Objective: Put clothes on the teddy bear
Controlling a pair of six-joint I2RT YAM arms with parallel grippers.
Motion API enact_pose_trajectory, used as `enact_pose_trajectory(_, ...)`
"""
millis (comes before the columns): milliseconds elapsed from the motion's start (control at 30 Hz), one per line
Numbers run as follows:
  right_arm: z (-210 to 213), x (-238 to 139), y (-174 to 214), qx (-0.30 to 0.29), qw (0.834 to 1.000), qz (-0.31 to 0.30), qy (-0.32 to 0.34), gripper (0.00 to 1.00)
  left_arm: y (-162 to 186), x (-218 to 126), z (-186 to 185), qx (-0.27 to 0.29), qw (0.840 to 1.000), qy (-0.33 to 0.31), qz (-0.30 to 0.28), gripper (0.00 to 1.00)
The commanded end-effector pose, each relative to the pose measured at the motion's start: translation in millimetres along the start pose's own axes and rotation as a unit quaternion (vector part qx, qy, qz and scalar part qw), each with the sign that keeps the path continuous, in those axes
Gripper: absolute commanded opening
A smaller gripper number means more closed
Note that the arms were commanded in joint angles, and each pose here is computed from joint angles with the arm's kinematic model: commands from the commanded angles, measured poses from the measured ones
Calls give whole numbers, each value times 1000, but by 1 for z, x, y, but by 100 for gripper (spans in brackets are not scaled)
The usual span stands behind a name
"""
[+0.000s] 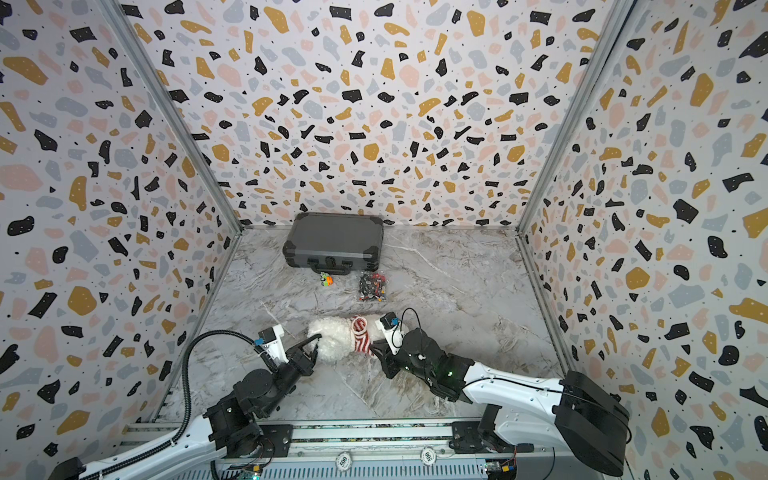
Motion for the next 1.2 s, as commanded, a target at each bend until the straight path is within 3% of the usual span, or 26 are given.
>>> enact_pose_trajectory(0,-4,-2,-4,-10,1000,-5,24,17,4,-1,5,-8,1000,11,-12,0)
enact_pose_trajectory(400,-12,-9,9,1,999,4,37,17,4,-1,4,-8,1000,13,-11,0)
enact_pose_trajectory(1167,4,15,-1,-20,1000,-1,17,19,9,0,6,-14,1000,18,-7,0)
Point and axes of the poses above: each gripper's point midway between its finger pads, its own x axis out along the fingers, its own z axis along the line the jaws close on, y = z × x, the point moved 2 cm from there along -x, back along the fingers, and after that the axes turned 9 degrees about x, right-handed, at the moved point
